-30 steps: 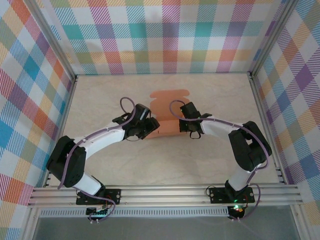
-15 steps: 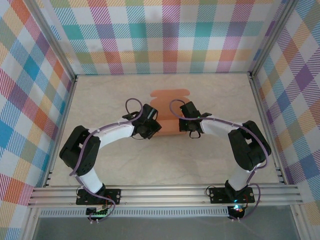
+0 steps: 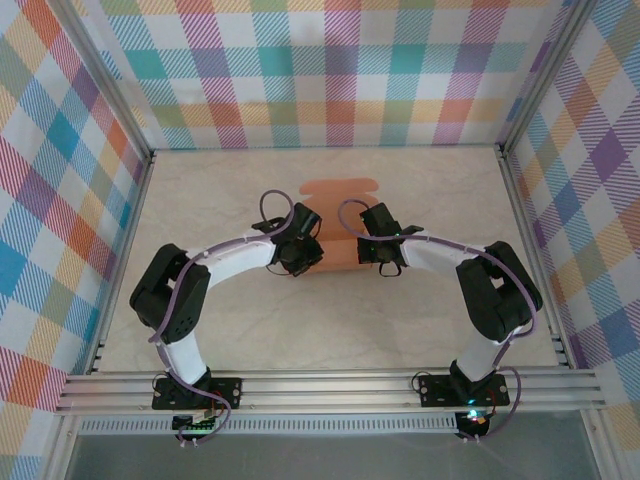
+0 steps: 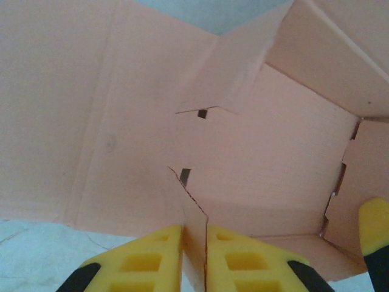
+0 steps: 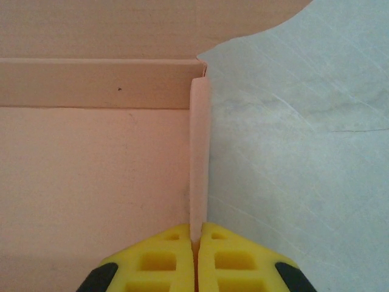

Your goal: Fold the paper box

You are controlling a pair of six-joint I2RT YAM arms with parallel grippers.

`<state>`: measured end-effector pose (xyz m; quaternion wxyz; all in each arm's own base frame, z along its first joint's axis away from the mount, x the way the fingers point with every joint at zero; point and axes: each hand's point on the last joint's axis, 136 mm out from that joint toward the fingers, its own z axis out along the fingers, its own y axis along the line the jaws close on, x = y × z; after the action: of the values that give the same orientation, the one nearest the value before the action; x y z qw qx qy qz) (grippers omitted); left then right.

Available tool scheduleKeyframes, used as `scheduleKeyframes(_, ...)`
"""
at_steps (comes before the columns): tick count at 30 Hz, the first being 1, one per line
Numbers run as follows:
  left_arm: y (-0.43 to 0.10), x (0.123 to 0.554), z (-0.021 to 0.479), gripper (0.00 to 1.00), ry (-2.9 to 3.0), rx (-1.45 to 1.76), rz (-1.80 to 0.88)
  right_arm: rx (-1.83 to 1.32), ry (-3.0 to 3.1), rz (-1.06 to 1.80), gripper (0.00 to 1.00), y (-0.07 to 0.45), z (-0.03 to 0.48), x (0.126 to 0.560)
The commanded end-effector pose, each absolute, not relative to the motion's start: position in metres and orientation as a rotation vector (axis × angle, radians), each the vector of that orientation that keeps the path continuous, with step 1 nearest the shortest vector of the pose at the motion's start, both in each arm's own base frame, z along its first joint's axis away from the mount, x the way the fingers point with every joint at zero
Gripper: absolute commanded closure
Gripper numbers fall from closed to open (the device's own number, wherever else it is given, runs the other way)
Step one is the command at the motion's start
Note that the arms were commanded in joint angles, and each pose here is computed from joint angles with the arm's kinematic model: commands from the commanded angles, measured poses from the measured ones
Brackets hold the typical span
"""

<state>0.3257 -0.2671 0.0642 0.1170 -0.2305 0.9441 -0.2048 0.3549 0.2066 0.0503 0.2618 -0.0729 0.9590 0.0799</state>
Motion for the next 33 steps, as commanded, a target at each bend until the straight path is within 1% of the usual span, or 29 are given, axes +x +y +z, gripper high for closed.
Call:
scheduleKeyframes(1, -0.274, 0.316, 0.061, 0.82, 2.857, -0.447, -0.561, -0.237, 2.617, 0.226, 1.0, 0.205, 0.05, 0.346)
scheduleKeyframes(2, -0.276, 0.315, 0.061, 0.79, 2.866, -0.387, -0.566, -0.24, 2.616, 0.226, 1.0, 0.205, 0.051, 0.346)
scheduleKeyframes(4, -0.28, 0.314, 0.062, 0.69, 2.866, -0.272, -0.601, -0.243, 2.618, 0.232, 1.0, 0.206, 0.049, 0.345)
scheduleKeyframes(6, -0.284, 0.315, 0.064, 0.56, 2.824, -0.174, -0.642, -0.237, 2.623, 0.259, 1.0, 0.208, 0.049, 0.345)
scheduleKeyframes(7, -0.284, 0.316, 0.066, 0.51, 2.794, -0.14, -0.66, -0.238, 2.628, 0.276, 1.0, 0.21, 0.049, 0.344)
scheduleKeyframes(9, -0.287, 0.324, 0.078, 0.38, 2.68, -0.067, -0.711, -0.23, 2.646, 0.335, 1.0, 0.214, 0.049, 0.343)
scheduleKeyframes(11, -0.283, 0.329, 0.092, 0.24, 2.592, -0.016, -0.706, -0.208, 2.672, 0.387, 1.0, 0.215, 0.049, 0.342)
scheduleKeyframes(12, -0.278, 0.331, 0.1, 0.19, 2.542, 0.003, -0.685, -0.199, 2.696, 0.423, 1.0, 0.216, 0.05, 0.341)
scheduleKeyframes(13, -0.274, 0.334, 0.109, 0.16, 2.496, 0.022, -0.668, -0.187, 2.716, 0.451, 1.0, 0.216, 0.05, 0.34)
scheduleKeyframes(15, -0.27, 0.334, 0.134, 0.09, 2.353, 0.13, -0.67, -0.164, 2.755, 0.537, 1.0, 0.216, 0.055, 0.34)
scheduleKeyframes(17, -0.265, 0.333, 0.152, 0.06, 2.224, 0.242, -0.649, -0.151, 2.779, 0.635, 1.0, 0.218, 0.063, 0.338)
scheduleKeyframes(19, -0.266, 0.328, 0.163, 0.01, 2.155, 0.405, -0.609, -0.165, 2.798, 0.732, 1.0, 0.222, 0.071, 0.334)
scheduleKeyframes(20, -0.268, 0.325, 0.165, 0.01, 2.121, 0.519, -0.589, -0.164, 2.804, 0.76, 1.0, 0.222, 0.075, 0.333)
scheduleKeyframes(21, -0.274, 0.316, 0.166, 0.02, 2.079, 0.651, -0.603, -0.159, 2.815, 0.782, 1.0, 0.222, 0.078, 0.332)
scheduleKeyframes(22, -0.279, 0.308, 0.168, 0.06, 2.027, 0.765, -0.614, -0.153, 2.826, 0.811, 1.0, 0.223, 0.082, 0.33)
scheduleKeyframes(23, -0.279, 0.302, 0.167, 0.06, 1.978, 0.832, -0.61, -0.143, 2.839, 0.824, 1.0, 0.222, 0.084, 0.328)
scheduleKeyframes(26, -0.275, 0.294, 0.173, 0.23, 1.831, 0.905, -0.563, -0.076, 2.858, 0.837, 1.0, 0.217, 0.085, 0.328)
scheduleKeyframes(29, -0.277, 0.283, 0.173, 0.23, 1.755, 0.977, -0.561, -0.033, 2.859, 0.858, 1.0, 0.216, 0.085, 0.328)
scheduleKeyframes(31, -0.28, 0.276, 0.17, 0.21, 1.721, 1.016, -0.561, -0.023, 2.853, 0.863, 1.0, 0.216, 0.085, 0.33)
scheduleKeyframes(33, -0.273, 0.277, 0.164, 0.21, 1.717, 0.999, -0.509, -0.008, 2.855, 0.846, 1.0, 0.214, 0.081, 0.331)
